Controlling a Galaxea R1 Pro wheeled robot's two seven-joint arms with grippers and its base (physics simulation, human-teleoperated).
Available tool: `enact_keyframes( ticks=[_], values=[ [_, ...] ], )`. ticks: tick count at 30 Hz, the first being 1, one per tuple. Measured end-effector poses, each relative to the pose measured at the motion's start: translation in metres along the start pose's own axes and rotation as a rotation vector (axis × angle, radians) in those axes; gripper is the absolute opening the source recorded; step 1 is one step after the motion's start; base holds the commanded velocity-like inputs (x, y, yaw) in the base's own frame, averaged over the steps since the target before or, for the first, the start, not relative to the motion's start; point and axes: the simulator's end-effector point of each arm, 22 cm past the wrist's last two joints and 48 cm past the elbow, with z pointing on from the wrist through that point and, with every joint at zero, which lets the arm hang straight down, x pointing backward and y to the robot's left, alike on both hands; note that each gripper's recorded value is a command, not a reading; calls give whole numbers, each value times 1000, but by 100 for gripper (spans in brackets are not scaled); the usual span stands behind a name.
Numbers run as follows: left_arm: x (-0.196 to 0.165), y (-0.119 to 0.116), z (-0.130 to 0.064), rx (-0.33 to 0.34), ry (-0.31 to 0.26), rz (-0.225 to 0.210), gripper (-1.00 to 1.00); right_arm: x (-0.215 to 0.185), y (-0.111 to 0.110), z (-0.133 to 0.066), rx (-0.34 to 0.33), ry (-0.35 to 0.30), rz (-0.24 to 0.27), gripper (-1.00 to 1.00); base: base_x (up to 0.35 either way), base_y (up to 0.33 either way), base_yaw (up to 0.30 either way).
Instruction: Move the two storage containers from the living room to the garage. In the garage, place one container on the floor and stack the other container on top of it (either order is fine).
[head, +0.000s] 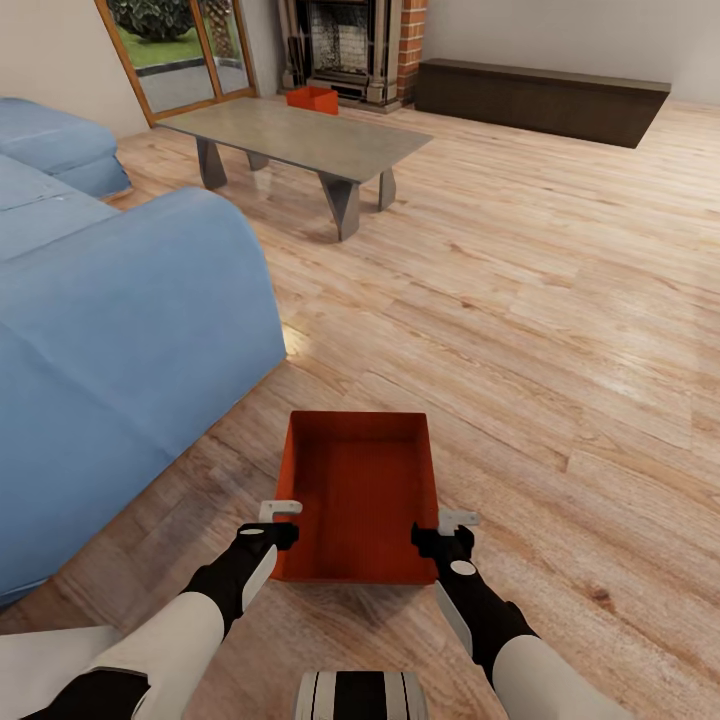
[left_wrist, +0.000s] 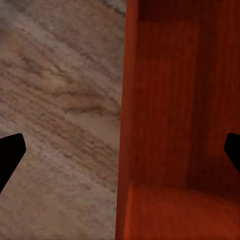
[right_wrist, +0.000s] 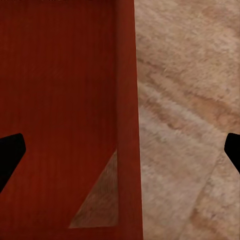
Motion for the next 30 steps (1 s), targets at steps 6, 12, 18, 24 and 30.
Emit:
enact_keyframes(
  ticks=[6,12,18,24,30],
  values=[
    [0,0,0,0,0,0,100,1,1,0,-1,5,4,100,0,0,0],
    [4,-1,6,1,0,-1,100,6,1,4,0,4,2,100,0,0,0],
    [7,-1,9,1,0,-1,100,9,1,8,0,2,1,100,0,0,0],
    [6,-1,9,1,0,-1,100,9,1,8,0,2,1,100,0,0,0],
    [6,-1,9,0,0,-1,100,9,1,8,0,2,0,100,0,0,0]
  ],
)
